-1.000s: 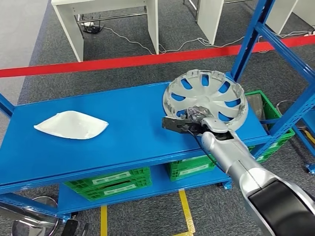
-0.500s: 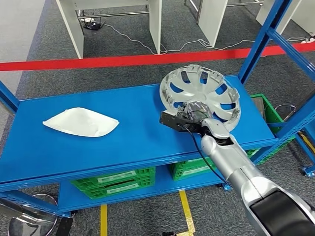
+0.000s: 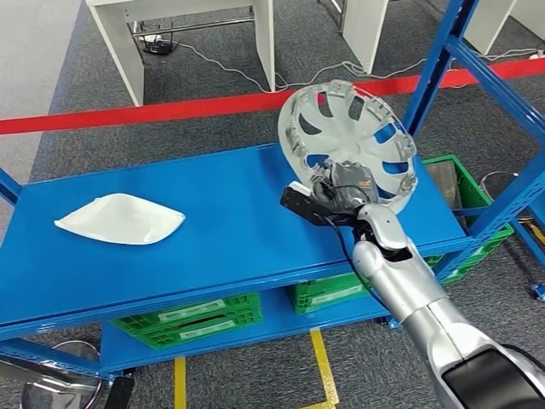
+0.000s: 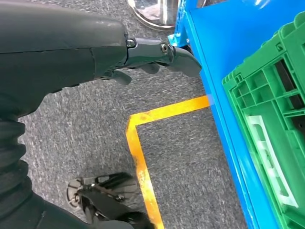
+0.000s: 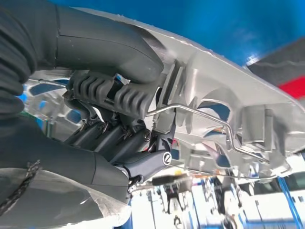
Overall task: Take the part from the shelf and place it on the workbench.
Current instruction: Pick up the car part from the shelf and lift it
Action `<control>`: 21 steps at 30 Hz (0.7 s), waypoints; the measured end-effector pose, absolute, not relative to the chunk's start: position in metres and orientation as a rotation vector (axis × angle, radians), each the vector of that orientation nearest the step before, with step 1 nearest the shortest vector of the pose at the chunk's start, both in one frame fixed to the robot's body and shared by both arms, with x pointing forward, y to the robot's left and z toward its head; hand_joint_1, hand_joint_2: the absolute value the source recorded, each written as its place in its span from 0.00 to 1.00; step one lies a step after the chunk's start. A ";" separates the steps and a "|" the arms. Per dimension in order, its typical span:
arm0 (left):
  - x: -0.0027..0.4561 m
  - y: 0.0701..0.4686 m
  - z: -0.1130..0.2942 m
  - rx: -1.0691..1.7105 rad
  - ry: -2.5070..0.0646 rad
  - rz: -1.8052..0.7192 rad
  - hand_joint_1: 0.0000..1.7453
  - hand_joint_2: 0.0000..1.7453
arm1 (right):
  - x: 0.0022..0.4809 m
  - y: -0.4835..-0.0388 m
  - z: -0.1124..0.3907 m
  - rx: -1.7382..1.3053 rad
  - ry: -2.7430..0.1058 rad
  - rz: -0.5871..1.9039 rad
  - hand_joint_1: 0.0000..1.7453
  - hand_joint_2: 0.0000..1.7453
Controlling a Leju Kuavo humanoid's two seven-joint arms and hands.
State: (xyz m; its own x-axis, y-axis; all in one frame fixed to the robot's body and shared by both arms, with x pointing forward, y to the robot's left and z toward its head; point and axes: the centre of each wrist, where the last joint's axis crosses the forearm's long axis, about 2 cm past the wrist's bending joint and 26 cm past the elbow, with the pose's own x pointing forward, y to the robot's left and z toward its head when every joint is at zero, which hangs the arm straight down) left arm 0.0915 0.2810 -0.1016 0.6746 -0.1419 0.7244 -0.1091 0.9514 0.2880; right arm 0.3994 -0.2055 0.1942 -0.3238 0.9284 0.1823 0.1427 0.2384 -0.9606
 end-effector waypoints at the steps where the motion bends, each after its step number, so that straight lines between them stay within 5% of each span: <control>1: 0.091 0.281 -0.102 0.324 -0.832 -0.019 0.00 1.00 | 0.397 -0.205 0.195 -1.015 -1.690 1.160 1.00 1.00; 21: 0.095 0.274 -0.100 0.327 -0.831 -0.023 0.00 1.00 | 0.375 -0.207 0.215 -1.112 -1.940 0.941 1.00 1.00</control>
